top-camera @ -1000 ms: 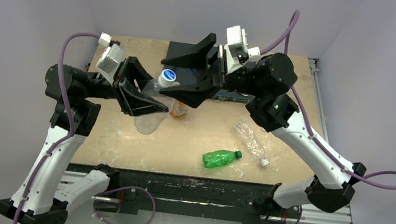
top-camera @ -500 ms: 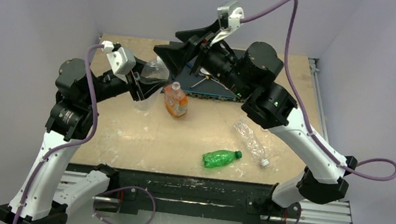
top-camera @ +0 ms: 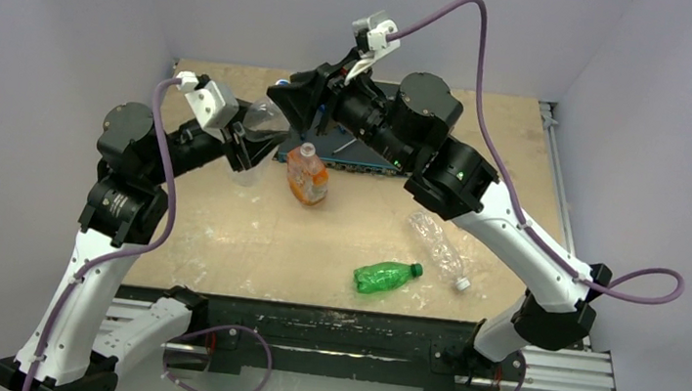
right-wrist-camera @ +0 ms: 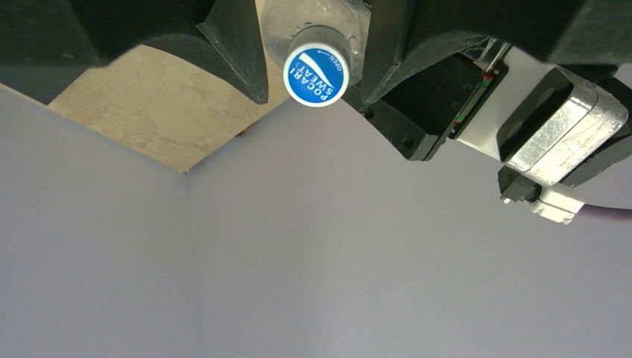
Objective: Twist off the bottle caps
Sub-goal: Unscrew the bottle cap from the plastic bottle.
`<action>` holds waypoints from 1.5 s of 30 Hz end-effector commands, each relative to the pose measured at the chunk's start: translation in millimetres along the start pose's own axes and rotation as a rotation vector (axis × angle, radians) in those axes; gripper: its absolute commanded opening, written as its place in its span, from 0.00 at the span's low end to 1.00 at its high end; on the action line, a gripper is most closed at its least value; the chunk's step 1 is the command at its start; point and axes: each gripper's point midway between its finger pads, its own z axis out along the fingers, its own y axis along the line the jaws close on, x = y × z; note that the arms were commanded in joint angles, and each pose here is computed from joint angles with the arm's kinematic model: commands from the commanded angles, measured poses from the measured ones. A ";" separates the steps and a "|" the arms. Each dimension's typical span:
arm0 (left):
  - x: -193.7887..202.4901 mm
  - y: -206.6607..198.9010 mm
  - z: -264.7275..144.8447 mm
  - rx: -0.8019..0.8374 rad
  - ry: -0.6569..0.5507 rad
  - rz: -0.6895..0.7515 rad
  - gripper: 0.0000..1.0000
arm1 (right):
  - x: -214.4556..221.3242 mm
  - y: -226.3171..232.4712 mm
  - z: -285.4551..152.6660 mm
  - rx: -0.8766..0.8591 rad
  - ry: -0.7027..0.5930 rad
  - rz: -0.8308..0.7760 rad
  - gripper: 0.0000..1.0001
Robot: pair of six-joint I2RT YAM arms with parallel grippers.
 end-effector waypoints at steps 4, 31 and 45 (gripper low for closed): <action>-13.4 5.3 -2.8 -0.035 -0.046 0.037 0.00 | 2.9 13.5 3.1 -0.069 0.008 0.034 0.55; -31.3 -87.0 -19.7 0.482 -0.071 -0.202 0.00 | -33.6 93.7 -99.9 -0.788 -0.125 -0.166 0.10; -9.1 -67.8 -11.5 0.338 -0.036 -0.255 0.00 | -30.6 33.9 -60.8 -0.396 -0.071 -0.114 0.61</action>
